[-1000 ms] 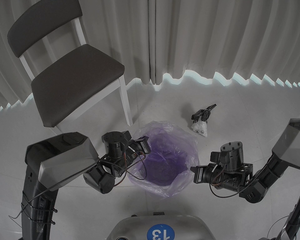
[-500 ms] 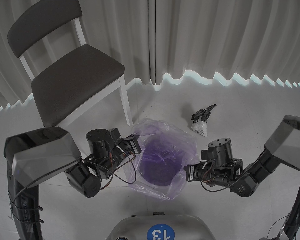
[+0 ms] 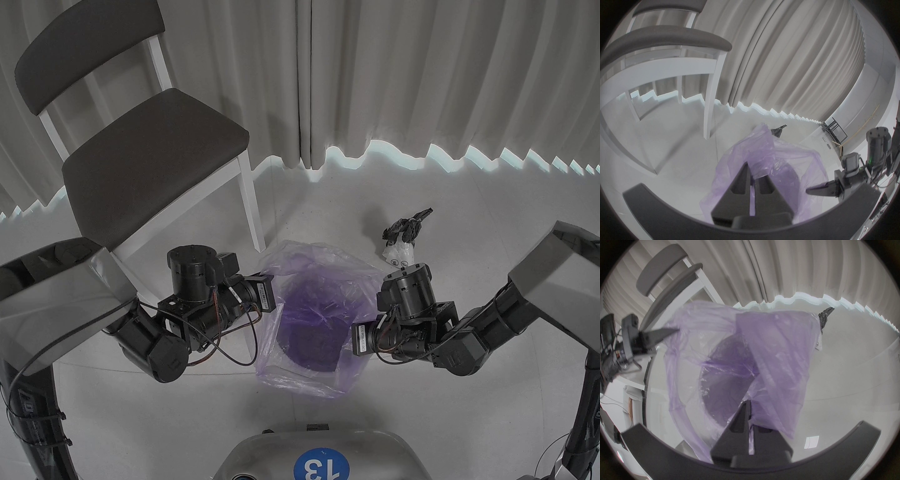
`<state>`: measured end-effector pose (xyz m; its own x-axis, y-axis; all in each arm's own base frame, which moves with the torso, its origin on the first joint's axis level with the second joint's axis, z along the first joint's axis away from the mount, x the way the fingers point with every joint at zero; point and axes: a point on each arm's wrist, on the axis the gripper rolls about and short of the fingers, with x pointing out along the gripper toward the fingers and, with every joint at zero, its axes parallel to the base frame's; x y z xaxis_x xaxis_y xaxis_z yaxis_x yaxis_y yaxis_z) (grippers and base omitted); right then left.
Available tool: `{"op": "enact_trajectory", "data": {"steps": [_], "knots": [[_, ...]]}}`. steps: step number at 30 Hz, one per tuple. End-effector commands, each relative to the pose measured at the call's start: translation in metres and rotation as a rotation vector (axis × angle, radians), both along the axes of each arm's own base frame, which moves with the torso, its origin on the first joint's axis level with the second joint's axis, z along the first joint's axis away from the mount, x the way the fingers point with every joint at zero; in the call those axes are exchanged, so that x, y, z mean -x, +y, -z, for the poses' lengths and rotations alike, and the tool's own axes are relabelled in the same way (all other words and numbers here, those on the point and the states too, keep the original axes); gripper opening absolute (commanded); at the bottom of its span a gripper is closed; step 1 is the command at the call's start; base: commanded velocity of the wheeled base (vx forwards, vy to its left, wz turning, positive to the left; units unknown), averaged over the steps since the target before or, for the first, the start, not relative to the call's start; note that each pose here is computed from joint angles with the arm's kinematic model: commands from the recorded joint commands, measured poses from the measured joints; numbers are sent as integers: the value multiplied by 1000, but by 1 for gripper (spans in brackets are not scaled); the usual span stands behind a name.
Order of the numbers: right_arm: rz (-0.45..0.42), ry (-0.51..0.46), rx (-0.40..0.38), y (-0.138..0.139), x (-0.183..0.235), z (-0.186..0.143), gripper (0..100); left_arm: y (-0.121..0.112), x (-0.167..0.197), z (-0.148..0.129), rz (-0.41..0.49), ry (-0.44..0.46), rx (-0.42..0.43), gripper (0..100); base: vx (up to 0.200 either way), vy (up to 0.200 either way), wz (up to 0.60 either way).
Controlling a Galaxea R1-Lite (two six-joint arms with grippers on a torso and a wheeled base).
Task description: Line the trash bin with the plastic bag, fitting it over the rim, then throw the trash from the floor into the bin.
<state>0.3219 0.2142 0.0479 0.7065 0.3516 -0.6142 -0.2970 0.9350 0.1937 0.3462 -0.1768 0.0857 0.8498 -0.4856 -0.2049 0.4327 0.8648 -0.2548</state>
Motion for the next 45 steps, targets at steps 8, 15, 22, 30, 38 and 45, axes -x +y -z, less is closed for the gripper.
{"op": "enact_trajectory", "data": {"steps": [8, 15, 22, 30, 38, 45], "knots": [[-12, 68, 63, -31, 53, -6, 0, -44, -21, -13, 73, -16, 8, 0, 0, 0, 0], [6, 95, 78, -55, 81, -12, 0, -100, -26, 6, 163, -5, 43, 0, 0, 0, 0], [17, 84, 73, -62, 91, -19, 0, -119, -38, 21, 169, 14, 100, 0, 0, 0, 0], [4, 62, 55, -53, 88, -15, 0, -107, -52, 48, 127, 85, 145, 0, 0, 0, 0], [-20, 49, 50, -42, 83, -6, 0, -84, -70, 72, 80, 120, 193, 0, 0, 0, 0], [-19, 31, 39, -41, 81, -10, 0, -97, -65, 87, 111, 148, 219, 0, 0, 0, 0]]}}
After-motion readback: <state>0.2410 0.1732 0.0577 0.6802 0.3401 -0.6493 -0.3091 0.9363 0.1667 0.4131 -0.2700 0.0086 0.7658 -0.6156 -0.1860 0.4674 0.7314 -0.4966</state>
